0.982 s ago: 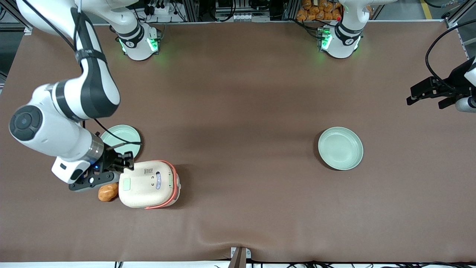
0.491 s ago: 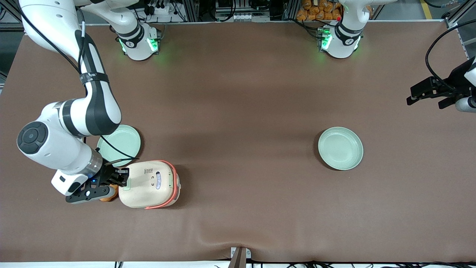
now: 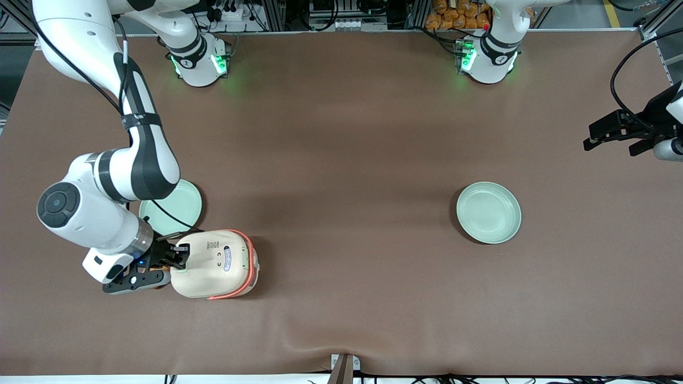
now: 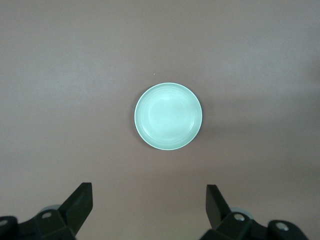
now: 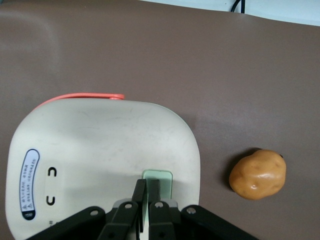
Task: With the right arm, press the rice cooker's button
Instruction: 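Press down on the rice cooker's green lid button with the right gripper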
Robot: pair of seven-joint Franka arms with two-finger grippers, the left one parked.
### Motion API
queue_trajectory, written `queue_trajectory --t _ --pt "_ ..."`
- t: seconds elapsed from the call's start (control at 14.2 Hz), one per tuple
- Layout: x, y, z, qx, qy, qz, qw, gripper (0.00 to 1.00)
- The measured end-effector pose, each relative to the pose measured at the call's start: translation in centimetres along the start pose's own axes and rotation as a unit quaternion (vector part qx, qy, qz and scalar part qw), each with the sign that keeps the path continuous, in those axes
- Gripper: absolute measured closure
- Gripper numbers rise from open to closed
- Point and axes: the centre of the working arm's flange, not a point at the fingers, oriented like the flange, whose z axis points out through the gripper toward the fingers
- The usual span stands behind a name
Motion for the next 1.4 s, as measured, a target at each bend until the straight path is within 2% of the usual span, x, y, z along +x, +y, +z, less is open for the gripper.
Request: queue_trajectory --t 0.84,1.05,1.26,1.4 --pt "0.0 0.6 0.8 0.003 0.0 0.006 1.0 0.91" --pt "0.1 0.4 0.4 0.004 0.003 0.006 1.0 0.88" --pt "0.4 0.2 -1.3 0.004 0.016 0.005 0.9998 0.88" --pt "0.3 -0.1 -3.1 0.007 0.016 0.003 0.9998 0.88"
